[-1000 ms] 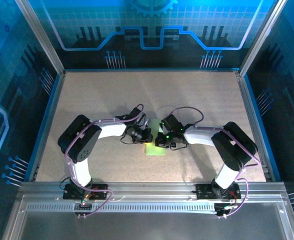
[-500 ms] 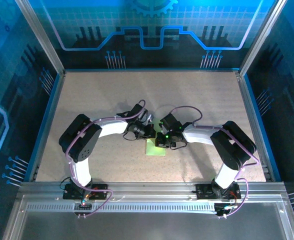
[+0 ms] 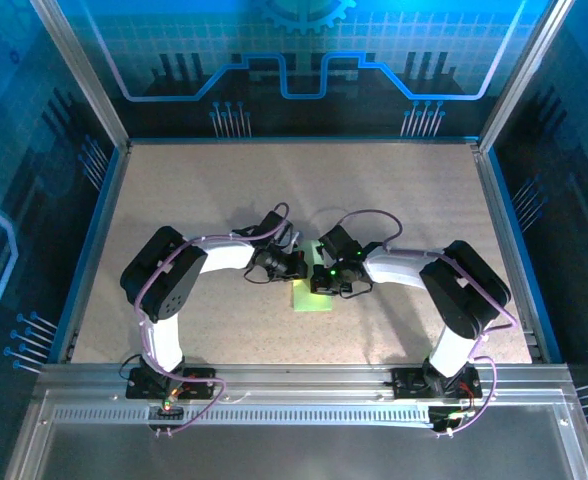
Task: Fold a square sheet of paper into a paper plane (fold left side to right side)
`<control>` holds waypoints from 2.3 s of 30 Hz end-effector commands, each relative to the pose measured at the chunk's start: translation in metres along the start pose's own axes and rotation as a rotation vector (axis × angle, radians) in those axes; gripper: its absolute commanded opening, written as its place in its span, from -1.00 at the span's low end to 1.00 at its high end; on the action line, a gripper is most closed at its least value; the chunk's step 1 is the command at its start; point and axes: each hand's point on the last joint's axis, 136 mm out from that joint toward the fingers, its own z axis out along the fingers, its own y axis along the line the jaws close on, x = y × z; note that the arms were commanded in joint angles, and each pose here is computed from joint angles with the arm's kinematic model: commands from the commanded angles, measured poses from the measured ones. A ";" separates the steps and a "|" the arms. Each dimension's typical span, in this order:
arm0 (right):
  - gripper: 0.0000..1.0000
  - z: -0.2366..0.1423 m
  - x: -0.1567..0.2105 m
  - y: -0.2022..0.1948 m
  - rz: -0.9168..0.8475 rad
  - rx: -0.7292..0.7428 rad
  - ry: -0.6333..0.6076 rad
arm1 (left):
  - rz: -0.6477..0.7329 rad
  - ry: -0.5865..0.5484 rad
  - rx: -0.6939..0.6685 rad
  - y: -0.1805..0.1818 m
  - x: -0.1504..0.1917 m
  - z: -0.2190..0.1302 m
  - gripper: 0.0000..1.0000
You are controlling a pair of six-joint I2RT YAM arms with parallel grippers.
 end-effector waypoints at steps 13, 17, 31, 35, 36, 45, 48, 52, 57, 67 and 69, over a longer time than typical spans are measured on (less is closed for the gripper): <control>-1.00 0.012 0.051 -0.065 0.008 0.265 0.177 | -0.010 -0.051 -0.076 0.037 -0.028 0.001 -1.00; -1.00 0.013 0.052 -0.067 0.008 0.268 0.181 | -0.005 -0.063 -0.089 0.041 -0.044 0.001 -1.00; -1.00 0.014 0.056 -0.073 0.013 0.278 0.193 | 0.002 -0.094 -0.116 0.051 -0.094 0.002 -1.00; -1.00 0.012 0.057 -0.074 0.011 0.278 0.194 | 0.006 -0.103 -0.130 0.052 -0.108 0.005 -1.00; -1.00 0.012 0.057 -0.075 0.011 0.280 0.195 | 0.006 -0.105 -0.130 0.052 -0.111 0.005 -1.00; -1.00 0.008 0.060 -0.080 0.011 0.283 0.199 | 0.004 -0.131 -0.131 0.049 -0.139 0.005 -1.00; -1.00 0.008 0.061 -0.081 0.007 0.283 0.205 | 0.002 -0.135 -0.131 0.048 -0.145 0.006 -1.00; -1.00 0.007 0.062 -0.082 -0.001 0.286 0.212 | -0.005 -0.137 -0.135 0.049 -0.151 0.010 -1.00; -1.00 0.006 0.064 -0.084 -0.005 0.290 0.218 | -0.013 -0.145 -0.138 0.050 -0.159 0.012 -1.00; -1.00 0.005 0.062 -0.084 -0.013 0.278 0.221 | -0.028 -0.166 -0.133 0.049 -0.173 0.010 -1.00; -1.00 0.005 0.063 -0.083 -0.021 0.275 0.225 | -0.029 -0.169 -0.135 0.049 -0.175 0.009 -1.00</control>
